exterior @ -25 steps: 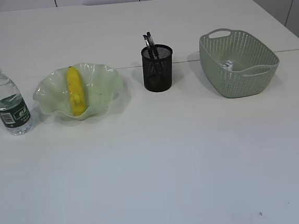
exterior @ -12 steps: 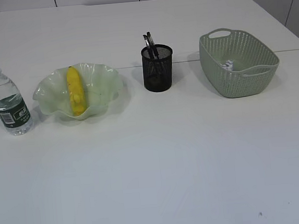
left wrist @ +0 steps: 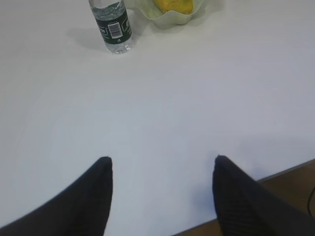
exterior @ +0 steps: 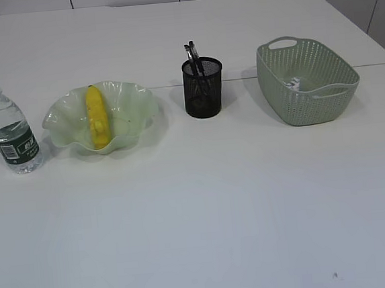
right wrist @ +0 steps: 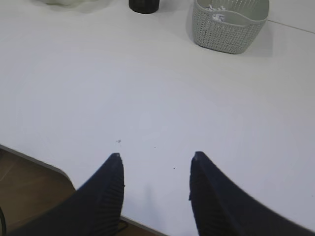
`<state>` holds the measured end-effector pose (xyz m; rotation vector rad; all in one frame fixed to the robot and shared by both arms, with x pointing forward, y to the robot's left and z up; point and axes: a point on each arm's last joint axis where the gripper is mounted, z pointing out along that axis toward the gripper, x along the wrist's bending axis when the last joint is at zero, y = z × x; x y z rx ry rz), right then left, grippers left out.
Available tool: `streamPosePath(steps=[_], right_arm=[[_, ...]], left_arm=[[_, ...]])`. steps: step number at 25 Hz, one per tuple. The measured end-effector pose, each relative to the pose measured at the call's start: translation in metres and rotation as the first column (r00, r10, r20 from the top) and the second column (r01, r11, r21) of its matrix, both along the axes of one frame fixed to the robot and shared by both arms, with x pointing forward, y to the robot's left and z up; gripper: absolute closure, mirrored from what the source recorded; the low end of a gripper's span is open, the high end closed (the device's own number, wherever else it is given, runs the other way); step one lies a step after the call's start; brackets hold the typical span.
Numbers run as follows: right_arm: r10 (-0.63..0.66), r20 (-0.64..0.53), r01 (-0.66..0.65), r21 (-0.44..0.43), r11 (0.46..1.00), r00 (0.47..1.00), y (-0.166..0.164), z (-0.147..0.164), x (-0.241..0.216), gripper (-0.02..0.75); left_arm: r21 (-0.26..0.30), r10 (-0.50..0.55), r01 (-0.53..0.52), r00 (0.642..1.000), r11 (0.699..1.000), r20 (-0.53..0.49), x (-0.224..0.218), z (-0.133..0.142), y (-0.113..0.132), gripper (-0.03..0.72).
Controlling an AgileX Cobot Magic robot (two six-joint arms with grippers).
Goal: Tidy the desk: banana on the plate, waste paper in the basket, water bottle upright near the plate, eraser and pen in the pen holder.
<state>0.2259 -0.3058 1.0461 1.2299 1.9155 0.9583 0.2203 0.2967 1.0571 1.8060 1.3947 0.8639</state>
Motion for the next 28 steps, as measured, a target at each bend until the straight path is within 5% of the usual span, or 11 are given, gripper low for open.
streamPosePath(steps=[28], right_arm=[[0.001, 0.001, -0.001, 0.002, 1.000, 1.000, 0.0002, 0.0002, 0.0000, 0.403]], left_arm=[[-0.049, -0.018, 0.021, 0.998, 0.999, 0.056, 0.0086, -0.0031, -0.0041, 0.243]])
